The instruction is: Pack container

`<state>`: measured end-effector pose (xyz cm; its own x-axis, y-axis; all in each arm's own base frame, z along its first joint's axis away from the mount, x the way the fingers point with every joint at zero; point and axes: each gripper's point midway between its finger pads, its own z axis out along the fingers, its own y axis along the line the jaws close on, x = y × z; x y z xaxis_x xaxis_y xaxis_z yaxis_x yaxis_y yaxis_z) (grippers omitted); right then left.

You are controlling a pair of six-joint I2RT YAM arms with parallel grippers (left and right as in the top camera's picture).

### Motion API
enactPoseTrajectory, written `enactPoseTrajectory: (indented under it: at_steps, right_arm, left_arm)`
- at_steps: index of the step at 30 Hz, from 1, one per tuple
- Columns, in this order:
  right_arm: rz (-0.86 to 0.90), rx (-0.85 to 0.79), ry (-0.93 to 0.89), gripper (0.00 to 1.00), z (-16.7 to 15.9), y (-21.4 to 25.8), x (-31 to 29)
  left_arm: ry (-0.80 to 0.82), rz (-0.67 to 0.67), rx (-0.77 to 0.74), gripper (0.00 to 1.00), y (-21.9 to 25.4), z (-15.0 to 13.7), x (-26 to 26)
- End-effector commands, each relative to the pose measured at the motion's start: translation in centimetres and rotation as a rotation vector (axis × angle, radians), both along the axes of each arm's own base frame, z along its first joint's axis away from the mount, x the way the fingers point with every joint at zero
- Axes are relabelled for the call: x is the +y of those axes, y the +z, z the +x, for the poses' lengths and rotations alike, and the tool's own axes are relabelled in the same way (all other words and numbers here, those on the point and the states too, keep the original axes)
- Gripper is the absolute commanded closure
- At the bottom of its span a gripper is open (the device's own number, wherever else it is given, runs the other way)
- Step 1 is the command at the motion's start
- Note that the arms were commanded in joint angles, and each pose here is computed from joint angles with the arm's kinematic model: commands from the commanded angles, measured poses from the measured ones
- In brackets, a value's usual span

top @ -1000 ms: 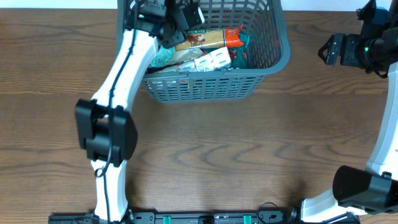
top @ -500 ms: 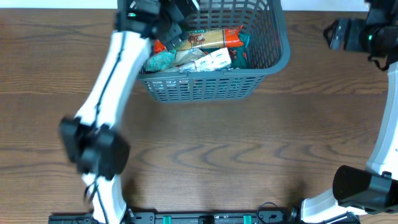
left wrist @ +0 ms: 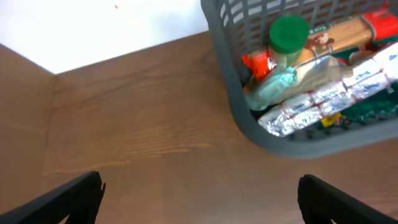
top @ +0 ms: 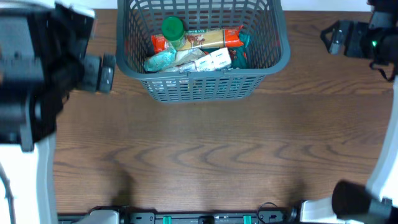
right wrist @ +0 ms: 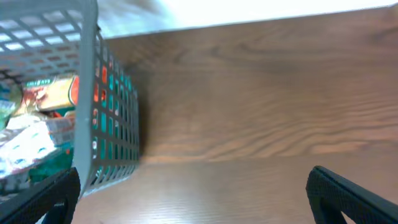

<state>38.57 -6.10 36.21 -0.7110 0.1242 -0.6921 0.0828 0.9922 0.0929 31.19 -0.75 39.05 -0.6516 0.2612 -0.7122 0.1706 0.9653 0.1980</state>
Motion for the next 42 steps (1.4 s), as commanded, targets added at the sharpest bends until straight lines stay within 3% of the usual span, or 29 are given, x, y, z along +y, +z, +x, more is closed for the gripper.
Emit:
enactPoseTrajectory:
  at_steps: [1, 9, 18, 33, 42]
  right_arm:
    - [-0.048, -0.053, -0.038, 0.01, -3.0, 1.9, 0.7]
    - [-0.11, -0.139, -0.067, 0.01, -6.6, -5.4, 4.2]
    - [-0.173, -0.268, -0.07, 0.01, -10.3, -12.4, 5.5]
    - [-0.223, 0.016, -0.039, 0.01, -14.8, -18.9, 4.9]
    - [-0.232, 0.071, -0.032, 0.01, -15.8, -19.7, 4.7]
  left_arm:
    - [0.048, -0.049, -0.006, 0.01, -2.2, -2.7, 0.2]
    - [0.155, -0.177, -0.065, 0.01, -11.9, -6.4, 0.4]
    - [0.189, -0.195, 0.001, 0.01, -21.1, -6.4, 0.5]
    - [0.208, -0.167, 0.202, 0.01, -26.0, -6.0, 0.4]
    - [0.215, -0.154, 0.285, 0.01, -28.0, -5.9, 0.4]
